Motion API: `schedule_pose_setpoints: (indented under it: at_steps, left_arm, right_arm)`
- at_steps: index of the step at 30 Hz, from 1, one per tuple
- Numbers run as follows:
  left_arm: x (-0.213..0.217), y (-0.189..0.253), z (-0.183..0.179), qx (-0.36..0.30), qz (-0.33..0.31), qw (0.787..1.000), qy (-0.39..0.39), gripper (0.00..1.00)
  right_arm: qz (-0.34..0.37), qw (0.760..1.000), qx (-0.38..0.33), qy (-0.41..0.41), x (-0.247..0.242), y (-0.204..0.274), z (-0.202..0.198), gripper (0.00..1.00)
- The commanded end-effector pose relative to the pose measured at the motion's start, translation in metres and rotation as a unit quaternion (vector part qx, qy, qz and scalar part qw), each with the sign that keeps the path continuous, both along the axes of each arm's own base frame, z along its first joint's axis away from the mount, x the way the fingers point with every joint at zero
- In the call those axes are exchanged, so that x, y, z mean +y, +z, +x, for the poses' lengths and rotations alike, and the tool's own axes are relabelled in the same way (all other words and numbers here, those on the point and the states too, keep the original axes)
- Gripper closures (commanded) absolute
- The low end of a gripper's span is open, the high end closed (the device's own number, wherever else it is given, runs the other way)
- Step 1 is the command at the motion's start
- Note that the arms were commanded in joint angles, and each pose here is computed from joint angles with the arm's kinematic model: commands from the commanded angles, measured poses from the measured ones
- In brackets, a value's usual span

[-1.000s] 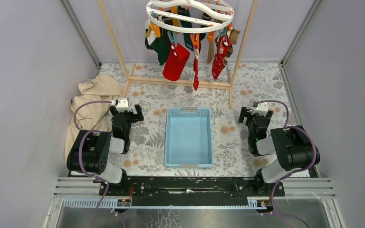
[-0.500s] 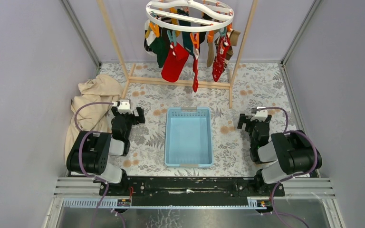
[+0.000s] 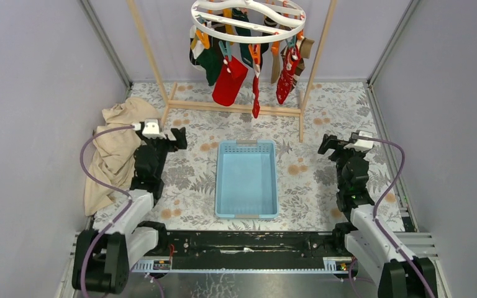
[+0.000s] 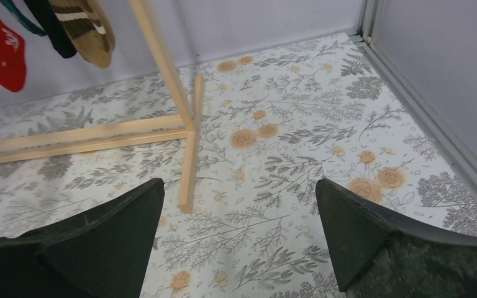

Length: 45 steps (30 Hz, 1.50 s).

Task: Remove the socks clipped to the hanger
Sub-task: Move the clothesline to the center of the board.

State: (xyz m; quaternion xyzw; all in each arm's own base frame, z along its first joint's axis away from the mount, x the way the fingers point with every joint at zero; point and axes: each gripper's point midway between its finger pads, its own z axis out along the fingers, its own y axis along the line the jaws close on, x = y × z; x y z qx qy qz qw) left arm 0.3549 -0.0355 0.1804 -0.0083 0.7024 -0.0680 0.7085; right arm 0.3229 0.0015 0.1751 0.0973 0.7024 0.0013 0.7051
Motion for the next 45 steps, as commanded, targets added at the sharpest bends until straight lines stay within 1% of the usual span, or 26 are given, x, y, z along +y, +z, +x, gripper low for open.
schedule_pose_setpoints:
  at_steps: [1, 3, 5, 7, 8, 9, 11, 13, 14, 15, 16, 19, 21, 23, 26, 29, 31, 32, 34, 36, 37, 40, 42, 45]
  left_arm:
    - [-0.016, 0.034, -0.008, 0.041, -0.03, 0.998, -0.026, 0.01]
    - [-0.025, 0.062, -0.014, 0.032, -0.046, 0.998, -0.039, 0.01]
    - [-0.035, 0.092, -0.021, 0.014, -0.08, 0.995, -0.064, 0.01]
    - [-0.044, 0.122, -0.029, -0.008, -0.117, 0.989, -0.086, 0.01]
    - [-0.047, 0.134, -0.033, -0.014, -0.134, 0.986, -0.095, 0.01]
    - [-0.051, 0.145, -0.037, -0.017, -0.147, 0.983, -0.104, 0.01]
    - [-0.053, 0.159, -0.042, 0.0, -0.167, 0.98, -0.107, 0.01]
    - [-0.057, 0.182, -0.049, 0.012, -0.17, 0.978, -0.118, 0.01]
    - [-0.059, 0.183, -0.05, 0.028, -0.173, 0.977, -0.121, 0.01]
    - [-0.06, 0.198, -0.055, 0.031, -0.181, 0.975, -0.123, 0.01]
    - [-0.062, 0.206, -0.059, 0.042, -0.185, 0.973, -0.129, 0.01]
    - [-0.08, 0.219, -0.075, 0.078, -0.167, 0.965, -0.187, 0.01]
    - [-0.085, 0.222, -0.08, 0.081, -0.175, 0.96, -0.202, 0.01]
    - [-0.089, 0.219, -0.085, 0.089, -0.198, 0.953, -0.212, 0.01]
    - [-0.098, 0.209, -0.088, 0.097, -0.22, 0.942, -0.233, 0.01]
    - [-0.093, 0.182, -0.081, 0.141, -0.245, 0.939, -0.196, 0.01]
    - [-0.095, 0.167, -0.077, 0.17, -0.26, 0.931, -0.192, 0.01]
    - [-0.102, 0.164, -0.077, 0.176, -0.265, 0.924, -0.212, 0.01]
    - [-0.126, 0.166, -0.086, 0.166, -0.275, 0.899, -0.298, 0.01]
    - [-0.141, 0.172, -0.099, 0.153, -0.295, 0.87, -0.364, 0.01]
    - [-0.143, 0.166, -0.1, 0.152, -0.303, 0.864, -0.372, 0.01]
    - [-0.146, 0.161, -0.099, 0.146, -0.316, 0.857, -0.381, 0.01]
    - [-0.145, 0.151, -0.093, 0.163, -0.311, 0.86, -0.37, 0.01]
    - [-0.146, 0.143, -0.089, 0.172, -0.315, 0.858, -0.367, 0.01]
  right_arm:
    - [0.065, 0.997, 0.021, 0.036, 0.018, 0.013, -0.007, 0.0]
    - [0.121, 0.991, 0.017, 0.059, 0.031, 0.031, -0.011, 0.0]
    - [0.162, 0.982, 0.023, 0.095, 0.047, 0.051, -0.016, 0.0]
    - [0.162, 0.973, 0.041, 0.16, 0.069, 0.073, -0.026, 0.0]
    - [0.159, 0.97, 0.041, 0.18, 0.075, 0.09, -0.029, 0.01]
    - [0.16, 0.968, 0.048, 0.189, 0.079, 0.097, -0.031, 0.0]
    - [0.174, 0.965, 0.072, 0.182, 0.079, 0.098, -0.031, 0.0]
    - [0.199, 0.96, 0.118, 0.159, 0.077, 0.085, -0.03, 0.0]
    - [0.215, 0.957, 0.136, 0.139, 0.074, 0.078, -0.029, 0.0]
    - [0.23, 0.954, 0.144, 0.125, 0.072, 0.074, -0.029, 0.0]
    - [0.234, 0.952, 0.151, 0.127, 0.074, 0.072, -0.029, 0.0]
    - [0.237, 0.942, 0.161, 0.173, 0.09, 0.08, -0.033, 0.01]
    - [0.239, 0.938, 0.161, 0.195, 0.097, 0.088, -0.035, 0.0]
    - [0.245, 0.932, 0.159, 0.214, 0.104, 0.095, -0.035, 0.0]
    - [0.244, 0.915, 0.18, 0.267, 0.121, 0.103, -0.039, 0.0]
    - [0.261, 0.911, 0.19, 0.259, 0.122, 0.103, -0.039, 0.0]
    - [0.285, 0.899, 0.167, 0.287, 0.132, 0.107, -0.04, 0.0]
    - [0.297, 0.895, 0.154, 0.295, 0.134, 0.108, -0.039, 0.01]
    - [0.306, 0.885, 0.124, 0.33, 0.144, 0.117, -0.037, 0.0]
    - [0.299, 0.882, 0.134, 0.338, 0.147, 0.112, -0.034, 0.01]
    - [0.296, 0.881, 0.141, 0.342, 0.149, 0.11, -0.032, 0.0]
    - [0.288, 0.881, 0.163, 0.337, 0.15, 0.098, -0.026, 0.0]
    - [0.285, 0.884, 0.179, 0.325, 0.148, 0.089, -0.021, 0.0]
    - [0.276, 0.88, 0.233, 0.309, 0.146, 0.067, -0.021, 0.0]
